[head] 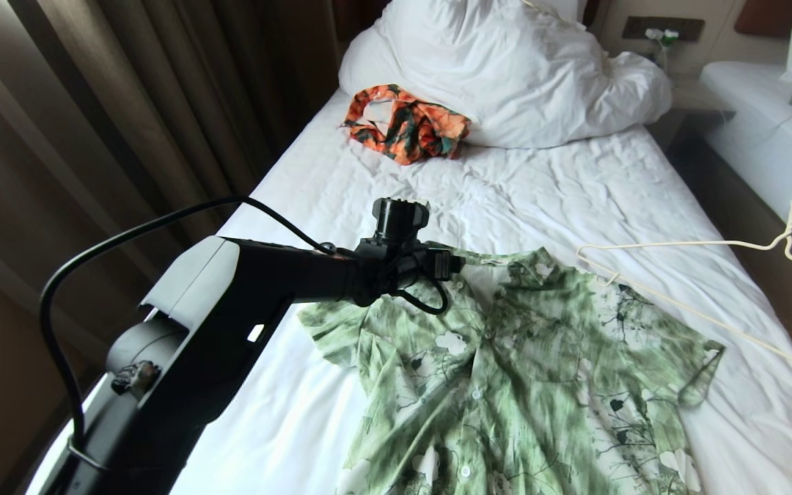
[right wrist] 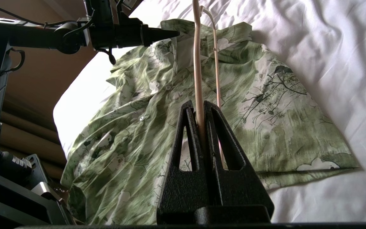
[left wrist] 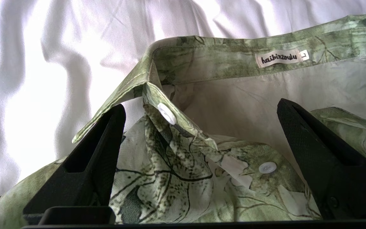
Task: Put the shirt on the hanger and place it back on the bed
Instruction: Lift the shirt and hanger
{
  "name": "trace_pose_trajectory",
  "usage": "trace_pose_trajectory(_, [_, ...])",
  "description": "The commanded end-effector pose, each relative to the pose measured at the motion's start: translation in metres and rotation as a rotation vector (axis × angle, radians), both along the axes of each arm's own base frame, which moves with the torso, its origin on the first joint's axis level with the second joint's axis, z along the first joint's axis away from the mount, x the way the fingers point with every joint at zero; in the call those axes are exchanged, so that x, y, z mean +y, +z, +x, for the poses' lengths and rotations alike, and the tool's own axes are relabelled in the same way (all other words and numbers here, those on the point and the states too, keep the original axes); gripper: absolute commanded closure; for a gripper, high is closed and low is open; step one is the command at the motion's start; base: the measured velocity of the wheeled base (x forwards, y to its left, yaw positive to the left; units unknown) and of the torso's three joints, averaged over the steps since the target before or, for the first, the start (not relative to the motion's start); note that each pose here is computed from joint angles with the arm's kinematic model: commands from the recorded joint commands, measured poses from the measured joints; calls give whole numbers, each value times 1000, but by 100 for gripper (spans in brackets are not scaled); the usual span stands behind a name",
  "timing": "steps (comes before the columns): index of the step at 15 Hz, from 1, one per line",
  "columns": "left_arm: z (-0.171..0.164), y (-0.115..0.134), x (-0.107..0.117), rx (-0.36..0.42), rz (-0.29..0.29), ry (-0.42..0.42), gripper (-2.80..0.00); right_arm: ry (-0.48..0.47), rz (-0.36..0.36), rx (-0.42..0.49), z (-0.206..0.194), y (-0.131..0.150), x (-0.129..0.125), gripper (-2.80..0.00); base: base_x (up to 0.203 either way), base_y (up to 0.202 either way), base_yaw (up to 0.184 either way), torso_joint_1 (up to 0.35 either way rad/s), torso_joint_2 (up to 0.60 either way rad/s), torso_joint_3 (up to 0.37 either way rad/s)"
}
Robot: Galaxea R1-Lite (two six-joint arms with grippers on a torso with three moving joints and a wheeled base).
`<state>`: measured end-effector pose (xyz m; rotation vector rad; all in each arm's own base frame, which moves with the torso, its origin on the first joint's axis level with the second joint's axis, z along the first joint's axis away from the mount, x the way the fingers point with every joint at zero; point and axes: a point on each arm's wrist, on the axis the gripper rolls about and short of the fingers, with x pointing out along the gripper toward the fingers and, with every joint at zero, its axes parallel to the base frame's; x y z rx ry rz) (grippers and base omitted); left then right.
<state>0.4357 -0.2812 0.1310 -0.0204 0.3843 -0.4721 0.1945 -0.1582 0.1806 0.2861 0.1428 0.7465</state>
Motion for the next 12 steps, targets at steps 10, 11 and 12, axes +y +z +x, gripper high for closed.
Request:
trace_pose_trajectory(10, [1,4,1,-27,-13,21,0,40,3,-3,7,-1,5,0,0,0,0,0,0,0])
trace_pose_trajectory(11, [0,8,1,-33,-17,20,0,63,1,-5,11,0,9,0,0,0,0,0,0,0])
trace_pose_trajectory(12, [0,9,1,-34,-21,19,0,90,-2,-9,16,2,14,0,0,0,0,0,0,0])
